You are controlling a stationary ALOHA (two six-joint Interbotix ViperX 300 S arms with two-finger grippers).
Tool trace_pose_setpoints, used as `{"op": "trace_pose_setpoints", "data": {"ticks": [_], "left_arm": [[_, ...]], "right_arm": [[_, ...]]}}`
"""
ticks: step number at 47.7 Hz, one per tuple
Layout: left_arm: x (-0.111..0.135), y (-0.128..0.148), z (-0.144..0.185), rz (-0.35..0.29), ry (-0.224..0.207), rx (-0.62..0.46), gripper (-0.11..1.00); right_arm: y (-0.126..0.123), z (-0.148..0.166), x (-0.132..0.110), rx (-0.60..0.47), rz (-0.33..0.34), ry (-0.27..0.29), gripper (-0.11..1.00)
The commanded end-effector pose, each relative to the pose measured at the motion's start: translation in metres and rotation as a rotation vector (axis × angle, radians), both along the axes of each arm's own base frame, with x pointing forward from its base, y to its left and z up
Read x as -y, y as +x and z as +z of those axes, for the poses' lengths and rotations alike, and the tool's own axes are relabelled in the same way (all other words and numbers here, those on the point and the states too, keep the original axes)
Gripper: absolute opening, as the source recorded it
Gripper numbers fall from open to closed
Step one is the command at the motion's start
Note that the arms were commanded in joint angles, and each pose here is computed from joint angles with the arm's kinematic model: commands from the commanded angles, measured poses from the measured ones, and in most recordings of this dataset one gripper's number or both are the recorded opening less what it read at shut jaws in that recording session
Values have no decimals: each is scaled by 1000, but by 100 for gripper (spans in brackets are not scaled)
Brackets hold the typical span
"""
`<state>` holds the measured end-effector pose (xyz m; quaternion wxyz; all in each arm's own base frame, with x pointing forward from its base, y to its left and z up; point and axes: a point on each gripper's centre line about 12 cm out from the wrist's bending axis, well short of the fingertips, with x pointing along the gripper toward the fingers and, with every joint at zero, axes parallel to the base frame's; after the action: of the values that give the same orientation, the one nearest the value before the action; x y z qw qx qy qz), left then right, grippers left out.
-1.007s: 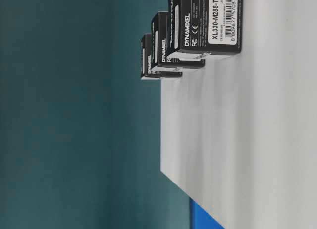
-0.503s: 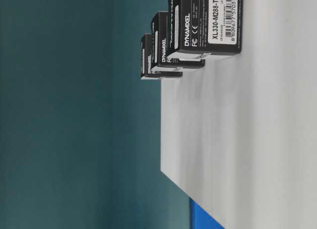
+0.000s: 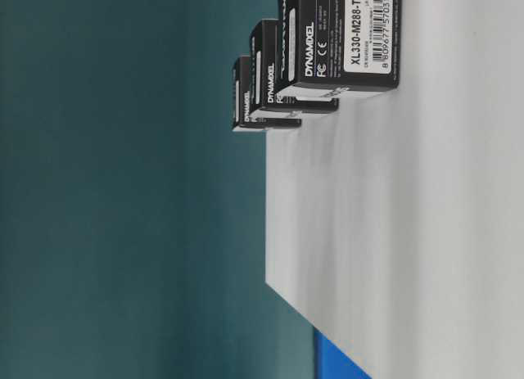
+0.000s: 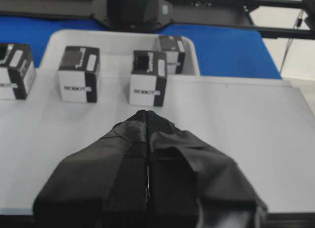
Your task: Place the box from the white plastic tray onto the white base.
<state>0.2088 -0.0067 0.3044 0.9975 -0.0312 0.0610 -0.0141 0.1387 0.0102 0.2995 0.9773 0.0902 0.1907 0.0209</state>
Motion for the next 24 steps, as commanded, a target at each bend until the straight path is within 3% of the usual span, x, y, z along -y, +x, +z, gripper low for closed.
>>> {"op": "trace_pose_setpoints", "data": {"ticks": [1,24], "left_arm": [[0,2,6,0,0,14,-7],[0,1,7,0,1,18,-7]], "right_arm": [[1,2,0,6,-3,0,99],[0,2,0,9,-3,2,99]]}}
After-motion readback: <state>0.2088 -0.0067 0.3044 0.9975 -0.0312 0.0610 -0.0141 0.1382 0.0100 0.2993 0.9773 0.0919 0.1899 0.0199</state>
